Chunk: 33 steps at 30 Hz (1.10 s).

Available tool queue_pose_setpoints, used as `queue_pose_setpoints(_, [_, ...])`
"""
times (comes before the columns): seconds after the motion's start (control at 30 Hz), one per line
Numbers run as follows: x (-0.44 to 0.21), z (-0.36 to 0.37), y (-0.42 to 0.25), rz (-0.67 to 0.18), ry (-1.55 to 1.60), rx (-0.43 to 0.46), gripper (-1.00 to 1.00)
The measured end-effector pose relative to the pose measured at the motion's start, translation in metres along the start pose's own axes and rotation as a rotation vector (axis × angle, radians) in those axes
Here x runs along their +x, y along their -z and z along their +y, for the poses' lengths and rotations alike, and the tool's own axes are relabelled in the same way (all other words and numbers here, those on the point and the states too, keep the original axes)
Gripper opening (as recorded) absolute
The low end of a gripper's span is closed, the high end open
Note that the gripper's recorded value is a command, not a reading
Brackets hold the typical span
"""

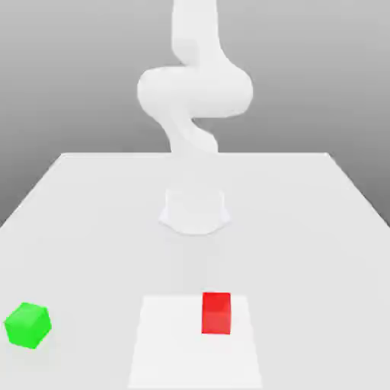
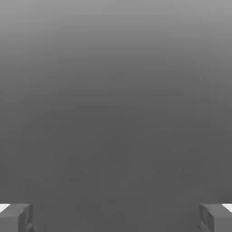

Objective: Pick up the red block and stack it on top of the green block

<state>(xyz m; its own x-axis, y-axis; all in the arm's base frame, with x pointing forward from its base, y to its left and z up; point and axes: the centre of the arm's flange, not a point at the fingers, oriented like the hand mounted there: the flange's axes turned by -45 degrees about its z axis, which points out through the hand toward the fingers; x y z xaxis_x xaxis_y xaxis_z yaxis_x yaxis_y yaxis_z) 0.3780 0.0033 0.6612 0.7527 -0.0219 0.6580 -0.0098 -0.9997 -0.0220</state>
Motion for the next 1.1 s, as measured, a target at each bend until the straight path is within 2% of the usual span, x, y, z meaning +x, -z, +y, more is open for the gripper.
queue_pose_setpoints(0.17, [-0.045, -0.008, -0.126, -0.191, -0.015, 0.011, 0.0])
queue_pose_setpoints(0.33, [-0.119, -0.017, -0.228, -0.379, -0.025, 0.007, 0.0])
queue_pose_setpoints(0.6, [-0.281, -0.024, -0.33, -0.682, -0.029, -0.029, 0.0])
queue_pose_setpoints(0.83, [-0.339, -0.023, -0.38, -0.718, -0.03, -0.035, 0.0])
queue_pose_setpoints(0.87, [-0.343, -0.022, -0.384, -0.718, -0.03, -0.035, -1.0])
queue_pose_setpoints(1.1, [-0.343, -0.023, -0.384, -0.717, -0.03, -0.036, -1.0])
